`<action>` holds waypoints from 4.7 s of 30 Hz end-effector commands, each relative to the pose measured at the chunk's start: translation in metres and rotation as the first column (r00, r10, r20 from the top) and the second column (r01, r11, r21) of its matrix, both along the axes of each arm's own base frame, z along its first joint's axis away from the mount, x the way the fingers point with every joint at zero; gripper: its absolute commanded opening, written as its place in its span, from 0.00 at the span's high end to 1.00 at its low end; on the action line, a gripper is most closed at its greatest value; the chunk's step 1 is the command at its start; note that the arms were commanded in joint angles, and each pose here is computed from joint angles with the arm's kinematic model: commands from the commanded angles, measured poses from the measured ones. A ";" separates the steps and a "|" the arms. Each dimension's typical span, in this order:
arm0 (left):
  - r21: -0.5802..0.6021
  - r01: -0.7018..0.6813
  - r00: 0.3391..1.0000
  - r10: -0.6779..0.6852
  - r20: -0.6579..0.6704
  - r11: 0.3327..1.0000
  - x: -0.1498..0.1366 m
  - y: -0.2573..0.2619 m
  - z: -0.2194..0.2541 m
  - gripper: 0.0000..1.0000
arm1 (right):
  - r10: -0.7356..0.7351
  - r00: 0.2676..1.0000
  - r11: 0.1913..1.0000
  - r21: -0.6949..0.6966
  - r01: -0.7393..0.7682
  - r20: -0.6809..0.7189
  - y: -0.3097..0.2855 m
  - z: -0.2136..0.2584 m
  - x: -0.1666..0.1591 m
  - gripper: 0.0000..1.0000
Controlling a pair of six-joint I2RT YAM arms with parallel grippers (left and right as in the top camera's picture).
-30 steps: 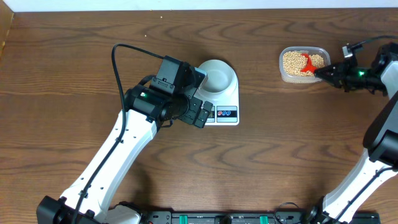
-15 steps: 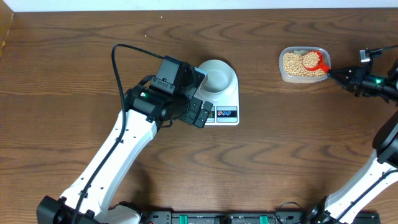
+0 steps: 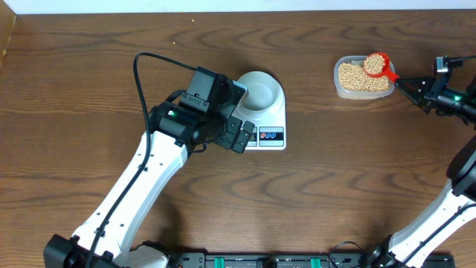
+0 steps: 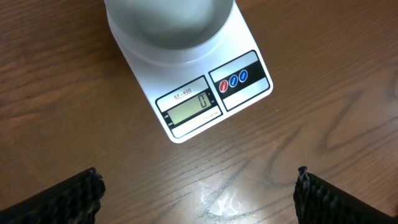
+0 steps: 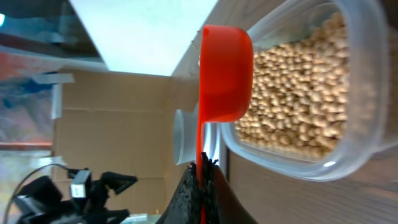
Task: Scoop item into bowl and weigh 50g on scale
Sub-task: 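Drag the red scoop through the soybeans with the right gripper to fill it, then lift the filled scoop with the right gripper over the grey bowl, then tip the red scoop with the right gripper to pour soybeans into the bowl, then return the empty scoop with the right gripper into the soybean tub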
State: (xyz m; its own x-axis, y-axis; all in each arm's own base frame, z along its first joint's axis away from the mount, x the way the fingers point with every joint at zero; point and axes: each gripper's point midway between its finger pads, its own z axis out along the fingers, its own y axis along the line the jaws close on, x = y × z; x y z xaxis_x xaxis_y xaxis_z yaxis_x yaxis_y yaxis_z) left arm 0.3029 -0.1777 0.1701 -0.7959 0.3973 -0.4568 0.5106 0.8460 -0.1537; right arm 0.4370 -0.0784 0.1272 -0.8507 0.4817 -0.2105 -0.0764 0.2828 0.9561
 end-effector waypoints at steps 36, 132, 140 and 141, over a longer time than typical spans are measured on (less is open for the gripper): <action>0.001 0.019 1.000 -0.019 -0.009 1.000 -0.002 -0.001 -0.003 0.00 | 0.426 0.894 0.896 0.071 -0.438 0.139 0.200 0.058 -0.016 0.99; 0.001 0.019 1.000 -0.019 -0.009 1.000 -0.002 -0.001 -0.003 0.00 | 0.613 0.788 0.177 -0.981 -0.081 0.045 0.319 0.055 -0.033 0.99; 0.001 0.019 1.000 -0.019 -0.009 1.000 -0.002 -0.001 -0.003 0.00 | 0.577 0.804 0.246 -0.969 -0.004 0.143 0.315 0.074 -0.014 0.99; 0.001 0.019 1.000 -0.019 -0.009 1.000 -0.002 -0.001 -0.003 0.00 | 0.570 0.807 0.269 -0.963 -0.004 0.156 0.312 0.079 -0.013 0.99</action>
